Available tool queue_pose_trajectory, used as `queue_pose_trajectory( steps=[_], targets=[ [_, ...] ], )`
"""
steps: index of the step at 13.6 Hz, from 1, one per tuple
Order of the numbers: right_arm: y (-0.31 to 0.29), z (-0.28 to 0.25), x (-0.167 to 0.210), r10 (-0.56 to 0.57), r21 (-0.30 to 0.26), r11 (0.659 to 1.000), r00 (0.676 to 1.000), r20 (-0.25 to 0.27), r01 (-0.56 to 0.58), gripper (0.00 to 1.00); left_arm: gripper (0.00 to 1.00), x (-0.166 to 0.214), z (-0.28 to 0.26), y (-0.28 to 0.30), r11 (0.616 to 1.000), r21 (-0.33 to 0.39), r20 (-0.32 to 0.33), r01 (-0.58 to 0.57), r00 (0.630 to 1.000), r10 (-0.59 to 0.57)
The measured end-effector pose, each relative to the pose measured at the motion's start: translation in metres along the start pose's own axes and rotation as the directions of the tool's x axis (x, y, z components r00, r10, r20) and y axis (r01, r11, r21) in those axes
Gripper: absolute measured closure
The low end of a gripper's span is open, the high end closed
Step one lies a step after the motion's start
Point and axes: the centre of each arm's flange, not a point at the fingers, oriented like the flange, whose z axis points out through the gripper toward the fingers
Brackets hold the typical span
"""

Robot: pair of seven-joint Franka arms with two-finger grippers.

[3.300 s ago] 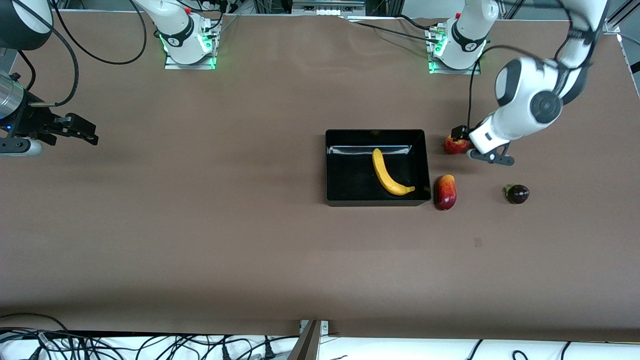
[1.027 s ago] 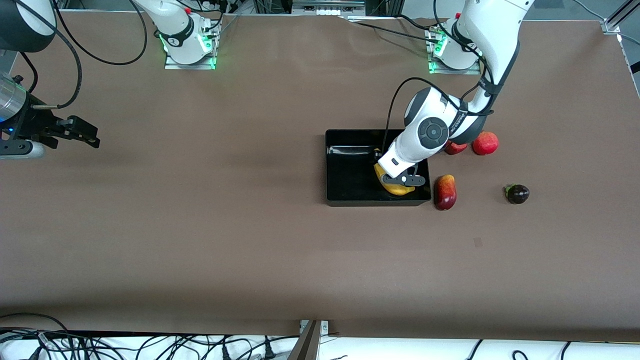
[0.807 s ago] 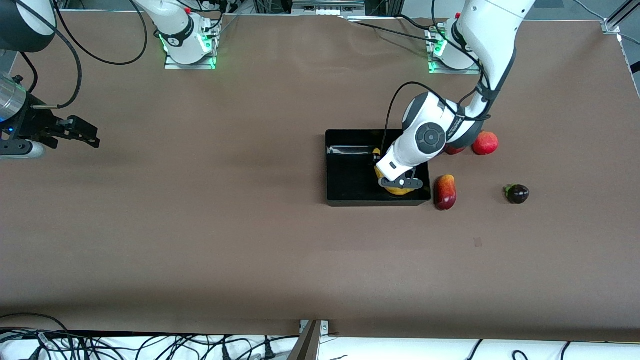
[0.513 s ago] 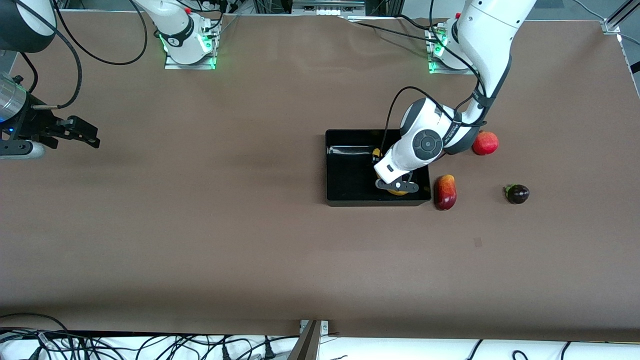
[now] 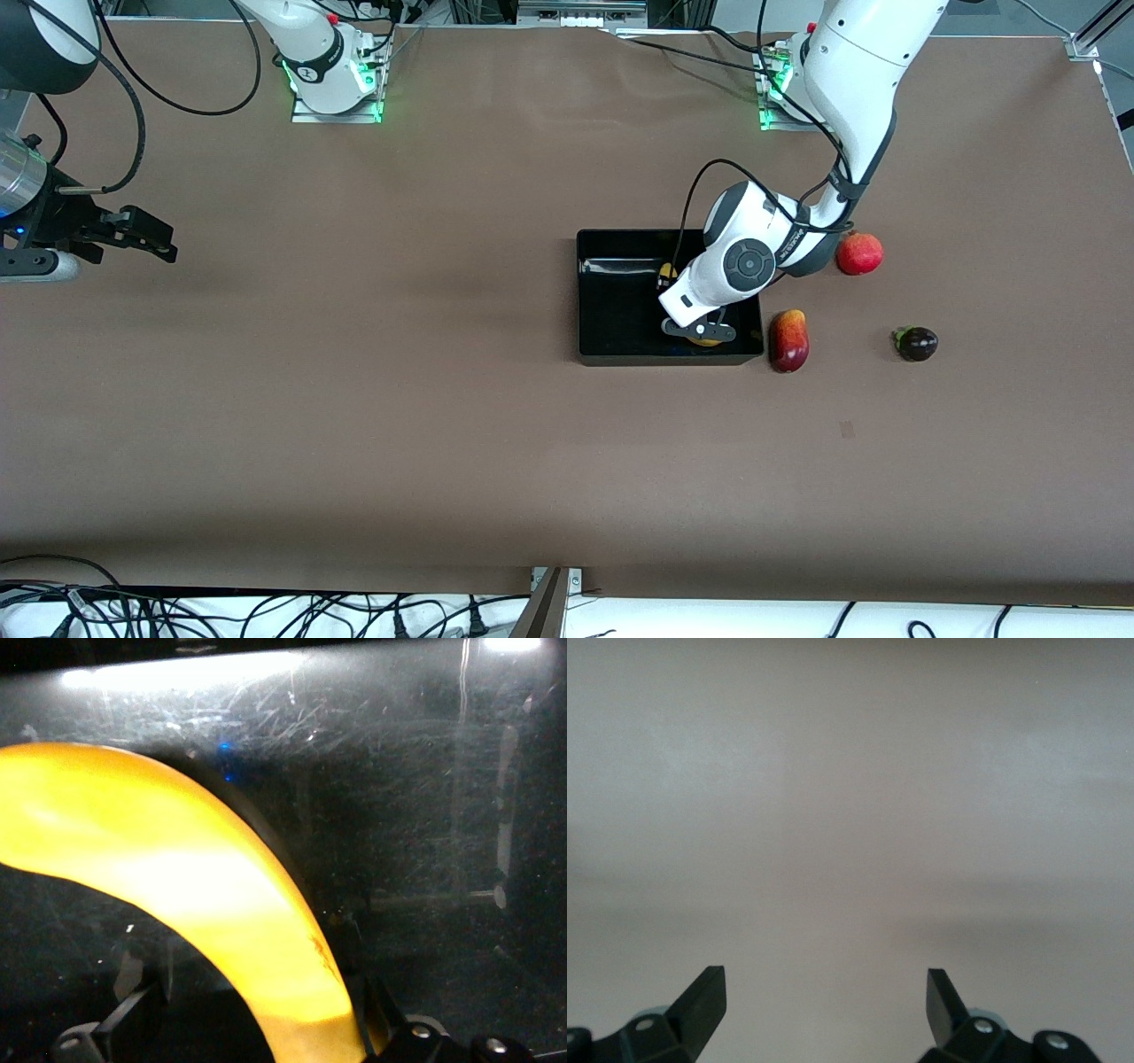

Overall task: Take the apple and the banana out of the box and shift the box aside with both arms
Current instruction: 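Close the left gripper on the banana and lift it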

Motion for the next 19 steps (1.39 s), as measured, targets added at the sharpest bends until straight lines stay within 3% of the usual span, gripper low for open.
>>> queue_pose_trajectory(
  steps=[4,6,12,14,19],
  targets=[
    [0.0,0.0,0.0,0.0,0.0,1.0,1.0,0.0,0.0,0.0,0.01,-0.001,0.009,0.003,1.0,0.003,0.012,-0.006,1.0,0.006],
    [0.0,0.0,0.0,0.0,0.0,1.0,1.0,0.0,0.0,0.0,0.19,-0.002,0.008,0.01,1.0,-0.002,0.011,-0.027,1.0,0.027],
    [0.0,0.0,0.0,0.0,0.0,1.0,1.0,0.0,0.0,0.0,0.85,-0.005,0.015,0.017,0.996,-0.004,0.023,-0.089,0.996,0.089],
    [0.0,0.0,0.0,0.0,0.0,1.0,1.0,0.0,0.0,0.0,1.0,-0.005,0.016,0.017,0.996,-0.005,0.024,-0.092,0.995,0.092],
    [-0.004,0.0,0.0,-0.008,0.0,1.0,1.0,0.0,0.008,0.0,1.0,-0.003,0.013,0.018,0.996,-0.007,0.018,-0.092,0.996,0.092]
  ],
)
